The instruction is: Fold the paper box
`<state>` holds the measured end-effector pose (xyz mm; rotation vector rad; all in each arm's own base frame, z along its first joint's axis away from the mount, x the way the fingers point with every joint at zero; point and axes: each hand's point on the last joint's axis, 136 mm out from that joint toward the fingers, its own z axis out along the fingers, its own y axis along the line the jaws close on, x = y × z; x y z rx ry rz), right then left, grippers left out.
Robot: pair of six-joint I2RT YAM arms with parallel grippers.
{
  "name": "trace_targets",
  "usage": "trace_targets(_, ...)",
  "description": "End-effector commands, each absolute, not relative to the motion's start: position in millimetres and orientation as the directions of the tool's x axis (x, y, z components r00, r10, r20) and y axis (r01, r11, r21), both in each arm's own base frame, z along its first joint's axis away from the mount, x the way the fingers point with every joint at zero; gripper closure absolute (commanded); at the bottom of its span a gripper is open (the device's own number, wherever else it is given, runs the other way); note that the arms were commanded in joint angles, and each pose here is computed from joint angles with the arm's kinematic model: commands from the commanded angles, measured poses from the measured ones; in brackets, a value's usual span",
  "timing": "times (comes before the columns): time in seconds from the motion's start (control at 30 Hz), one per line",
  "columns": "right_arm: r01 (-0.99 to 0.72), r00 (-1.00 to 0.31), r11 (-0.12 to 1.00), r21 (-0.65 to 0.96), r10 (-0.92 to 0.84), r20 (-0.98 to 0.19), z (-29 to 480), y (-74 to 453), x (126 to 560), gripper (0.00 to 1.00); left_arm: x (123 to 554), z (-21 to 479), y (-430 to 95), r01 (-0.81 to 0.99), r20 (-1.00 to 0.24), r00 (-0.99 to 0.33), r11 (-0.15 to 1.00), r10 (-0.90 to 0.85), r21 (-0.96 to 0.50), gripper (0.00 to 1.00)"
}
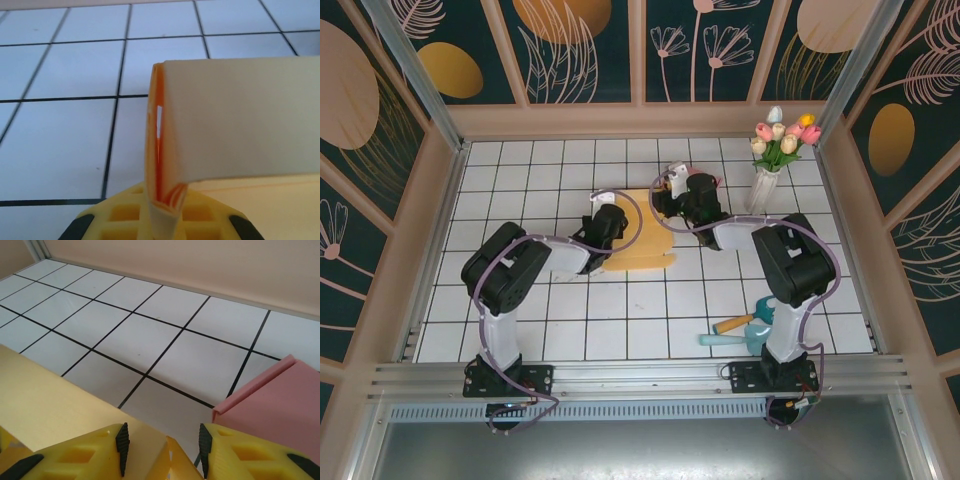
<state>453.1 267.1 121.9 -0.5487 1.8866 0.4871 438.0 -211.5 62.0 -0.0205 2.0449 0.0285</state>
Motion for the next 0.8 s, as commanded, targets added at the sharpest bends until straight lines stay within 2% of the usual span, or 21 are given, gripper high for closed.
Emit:
trace_targets(0.0,-0.541,-0.458,0.834,0.106,-0.186,-0.869,74,256,433,0.56,442,56,-168,-0.256,-0.888,-0.459,0.952,0.035,0.17,0.97)
trace_targets(0.3,-0.52,-0.455,0.826,0.217,-0.053,-0.889,93,265,426,0.57,448,47,-158,-0.322,-0.87,-0.482,0.902,0.106,0.289,0.97)
trace_targets(0.4,-0.529,-0.453,0.815,0.236,-0.036,-0.891,98,269,423,0.57,452,43,-163,-0.282,-0.864,-0.485,0.912,0.133,0.299,0.97)
trace_targets(0.6,-0.552,-0.455,0.79,0.269,-0.015,-0.89,107,274,415,0.57,454,38,-180,-0.179,-0.859,-0.493,0.949,0.141,0.258,0.86)
trace_targets(0.77,-0.561,-0.455,0.783,0.27,-0.018,-0.89,112,272,408,0.57,451,43,-193,-0.087,-0.876,-0.462,0.976,0.139,0.201,0.8)
